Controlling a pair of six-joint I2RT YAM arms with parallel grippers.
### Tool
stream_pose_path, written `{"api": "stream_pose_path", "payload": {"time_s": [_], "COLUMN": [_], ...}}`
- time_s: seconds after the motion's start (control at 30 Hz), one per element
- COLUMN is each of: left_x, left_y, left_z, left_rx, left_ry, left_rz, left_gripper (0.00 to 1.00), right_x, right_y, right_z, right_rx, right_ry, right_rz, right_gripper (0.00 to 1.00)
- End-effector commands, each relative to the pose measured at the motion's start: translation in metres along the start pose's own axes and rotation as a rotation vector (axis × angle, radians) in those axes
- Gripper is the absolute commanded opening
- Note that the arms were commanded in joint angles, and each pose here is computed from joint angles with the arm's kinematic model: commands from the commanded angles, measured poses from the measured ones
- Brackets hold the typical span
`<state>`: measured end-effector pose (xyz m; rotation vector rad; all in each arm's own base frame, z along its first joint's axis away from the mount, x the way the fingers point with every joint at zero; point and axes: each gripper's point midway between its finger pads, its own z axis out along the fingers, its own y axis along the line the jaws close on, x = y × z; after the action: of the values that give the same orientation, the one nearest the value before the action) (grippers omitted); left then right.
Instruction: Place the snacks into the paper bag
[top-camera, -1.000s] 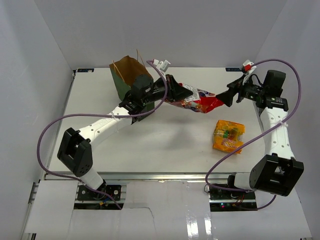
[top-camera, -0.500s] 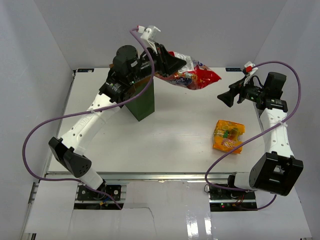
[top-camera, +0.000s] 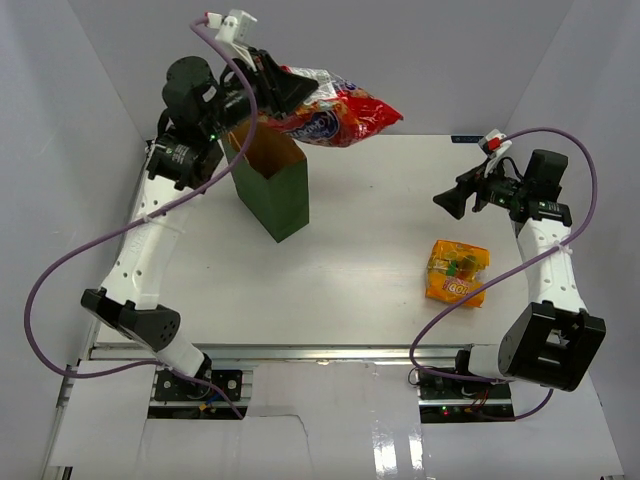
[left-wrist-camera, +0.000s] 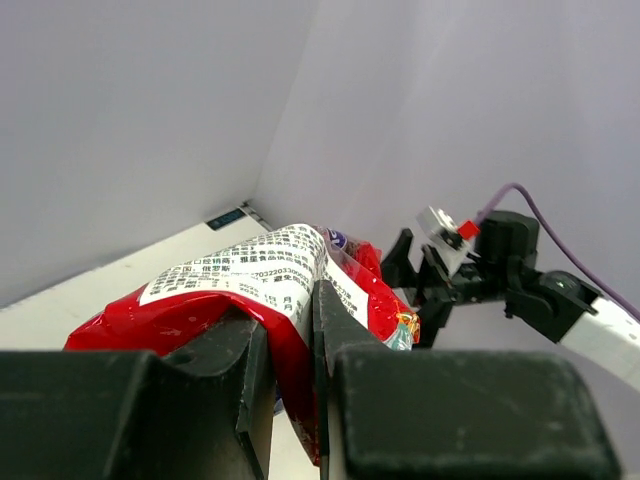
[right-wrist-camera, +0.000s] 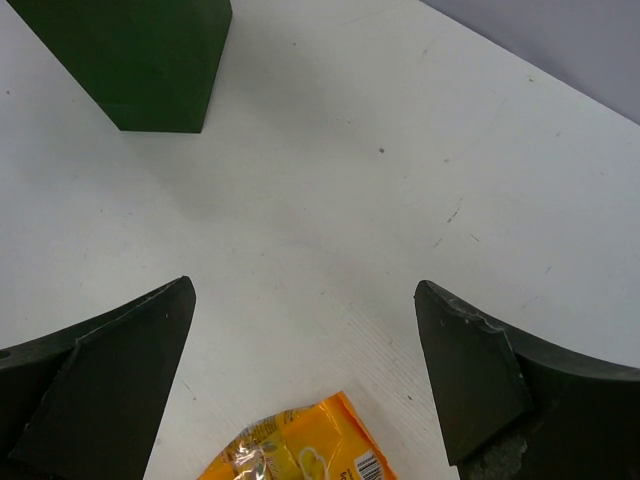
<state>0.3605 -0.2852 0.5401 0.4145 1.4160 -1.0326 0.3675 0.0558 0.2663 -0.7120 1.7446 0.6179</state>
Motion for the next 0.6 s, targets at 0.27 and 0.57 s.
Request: {"api": "stream_pose_path", "payload": {"time_s": [0.27, 0.57], "left_x": [-0.099, -0.101], "left_y": [0.012, 0.027], "left_z": [-0.066, -0.067], "left_rx": [-0.071, -0.043], "left_ry": [-0.193, -0.179], "left_rz": [0.205, 0.229], "left_gripper": [0.0, 0.0], "right_x": [0.013, 0.019], "right_y": [-0.008, -0.011], "right_z": [0.004, 0.006], "right_rx": [0.015, 0.02], "right_ry": [0.011, 0.016], "right_rz": [-0.019, -0.015], "right_gripper": [0.96, 0.96]}}
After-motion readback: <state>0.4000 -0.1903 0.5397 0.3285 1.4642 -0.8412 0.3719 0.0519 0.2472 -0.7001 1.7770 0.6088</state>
